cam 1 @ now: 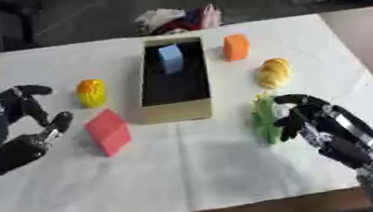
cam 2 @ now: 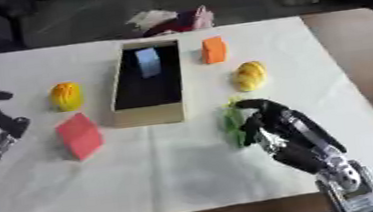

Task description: Pick up objects on the table and place them in the box.

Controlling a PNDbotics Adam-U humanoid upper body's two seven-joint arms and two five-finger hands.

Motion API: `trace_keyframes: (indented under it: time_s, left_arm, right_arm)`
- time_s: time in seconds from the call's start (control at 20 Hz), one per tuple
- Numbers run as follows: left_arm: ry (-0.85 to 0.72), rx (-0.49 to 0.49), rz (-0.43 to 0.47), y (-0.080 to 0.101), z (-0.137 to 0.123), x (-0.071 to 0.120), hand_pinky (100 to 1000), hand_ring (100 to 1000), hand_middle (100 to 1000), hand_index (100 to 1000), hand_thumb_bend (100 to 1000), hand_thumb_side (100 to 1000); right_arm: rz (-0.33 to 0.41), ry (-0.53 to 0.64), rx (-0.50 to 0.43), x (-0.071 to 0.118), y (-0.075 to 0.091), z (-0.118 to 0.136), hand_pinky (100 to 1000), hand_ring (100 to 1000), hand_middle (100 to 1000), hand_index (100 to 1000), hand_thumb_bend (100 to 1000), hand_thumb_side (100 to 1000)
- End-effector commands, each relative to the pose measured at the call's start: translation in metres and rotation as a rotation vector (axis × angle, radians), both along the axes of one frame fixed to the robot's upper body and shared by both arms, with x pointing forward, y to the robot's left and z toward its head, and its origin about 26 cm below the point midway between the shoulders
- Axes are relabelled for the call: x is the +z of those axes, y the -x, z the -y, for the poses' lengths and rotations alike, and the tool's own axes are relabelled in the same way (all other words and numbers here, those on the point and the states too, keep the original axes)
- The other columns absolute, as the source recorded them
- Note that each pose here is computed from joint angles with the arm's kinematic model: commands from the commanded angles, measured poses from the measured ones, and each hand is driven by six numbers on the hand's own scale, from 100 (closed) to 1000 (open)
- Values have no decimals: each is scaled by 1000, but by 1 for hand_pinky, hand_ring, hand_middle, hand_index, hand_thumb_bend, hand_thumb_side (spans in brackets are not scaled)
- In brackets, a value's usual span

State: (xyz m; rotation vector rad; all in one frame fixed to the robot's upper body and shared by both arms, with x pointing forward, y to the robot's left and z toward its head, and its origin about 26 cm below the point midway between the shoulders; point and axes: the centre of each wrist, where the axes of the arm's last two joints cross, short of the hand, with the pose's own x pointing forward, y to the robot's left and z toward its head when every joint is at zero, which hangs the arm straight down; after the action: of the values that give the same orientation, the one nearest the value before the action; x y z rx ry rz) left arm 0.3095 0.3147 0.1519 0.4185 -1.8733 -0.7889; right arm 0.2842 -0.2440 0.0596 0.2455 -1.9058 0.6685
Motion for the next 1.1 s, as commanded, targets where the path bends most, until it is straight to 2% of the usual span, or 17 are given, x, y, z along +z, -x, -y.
trace_keyframes:
  time_s: [0.05,0.25,0.5,0.8,1.1]
  left_arm:
    - [-196,-1,35,-5,-20,36,680,511,474,764,509,408]
    - [-430,-26,14,-21,-34,68,713,596,608,790,520,382]
    - [-679,-23,-78,-54,-46,85,737,659,702,817,534,347]
    - [-893,17,-180,-105,-46,73,760,708,751,832,533,294]
    - [-939,65,-254,-143,-39,47,758,698,727,828,529,268]
  right_arm:
    - [23,22,2,7,-1,4,748,469,359,843,100,548]
    - [22,25,9,7,-1,3,748,470,360,843,100,549]
    - [18,29,15,6,0,4,749,470,360,843,100,549]
    - [13,26,26,5,0,2,749,469,360,843,100,551]
    - [16,25,33,6,-1,1,749,469,360,843,100,552]
